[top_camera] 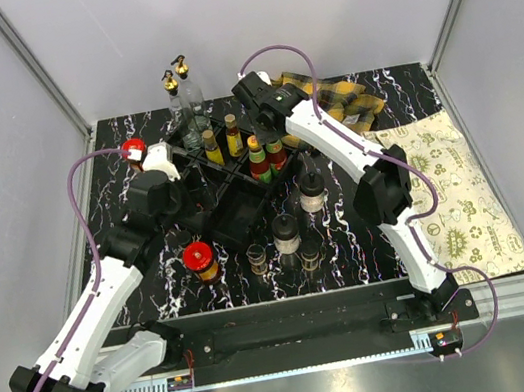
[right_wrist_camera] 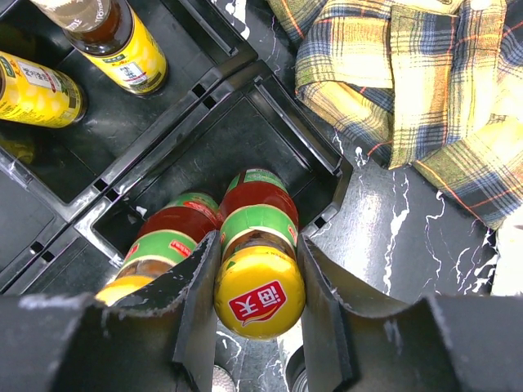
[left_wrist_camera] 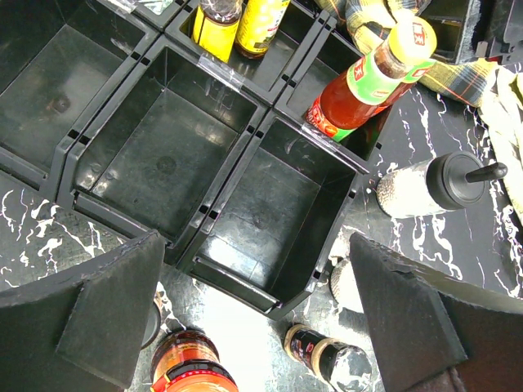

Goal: Organize the condiment bottles
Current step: Place the bottle in the storage box.

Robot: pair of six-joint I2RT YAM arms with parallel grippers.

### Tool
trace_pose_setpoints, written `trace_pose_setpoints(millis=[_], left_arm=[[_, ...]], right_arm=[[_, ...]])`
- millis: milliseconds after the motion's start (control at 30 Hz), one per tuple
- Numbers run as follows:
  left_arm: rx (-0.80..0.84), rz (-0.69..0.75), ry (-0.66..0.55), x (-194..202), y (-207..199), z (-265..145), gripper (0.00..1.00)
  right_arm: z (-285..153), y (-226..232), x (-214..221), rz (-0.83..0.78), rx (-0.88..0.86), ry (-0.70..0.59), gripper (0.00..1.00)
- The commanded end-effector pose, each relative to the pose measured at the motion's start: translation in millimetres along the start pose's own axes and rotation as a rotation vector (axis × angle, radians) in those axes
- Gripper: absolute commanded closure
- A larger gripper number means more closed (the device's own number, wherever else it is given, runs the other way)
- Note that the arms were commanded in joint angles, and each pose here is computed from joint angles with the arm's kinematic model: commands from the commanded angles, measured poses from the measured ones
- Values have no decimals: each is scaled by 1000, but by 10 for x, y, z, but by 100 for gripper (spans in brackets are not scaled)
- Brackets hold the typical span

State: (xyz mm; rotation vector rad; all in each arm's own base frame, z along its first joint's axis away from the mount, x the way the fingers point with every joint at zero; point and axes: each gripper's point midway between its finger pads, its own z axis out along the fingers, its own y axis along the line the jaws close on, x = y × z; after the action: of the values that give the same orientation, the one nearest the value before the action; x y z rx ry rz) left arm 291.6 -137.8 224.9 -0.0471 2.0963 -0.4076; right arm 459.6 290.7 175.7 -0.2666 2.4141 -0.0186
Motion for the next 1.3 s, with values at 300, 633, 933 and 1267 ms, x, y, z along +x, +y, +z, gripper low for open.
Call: trace_pose_setpoints(millis=[300,633,933,1267], left_arm=[[1,-9,-50,-129,-27,6,1],[-15,-4,-52,-141,1,-3,1],[-36,2,-58,-184,29,-23,1],[-113,-29,-103,-618,150,-24,1]], right_arm=[[-384,-82,-353,63,29,-133,49],[-584,-70,-468,83,-12,-167,45],[-888,-92,-614,112,-59,-218,34],[-1425,-409,-394,148,-68,-273,0]])
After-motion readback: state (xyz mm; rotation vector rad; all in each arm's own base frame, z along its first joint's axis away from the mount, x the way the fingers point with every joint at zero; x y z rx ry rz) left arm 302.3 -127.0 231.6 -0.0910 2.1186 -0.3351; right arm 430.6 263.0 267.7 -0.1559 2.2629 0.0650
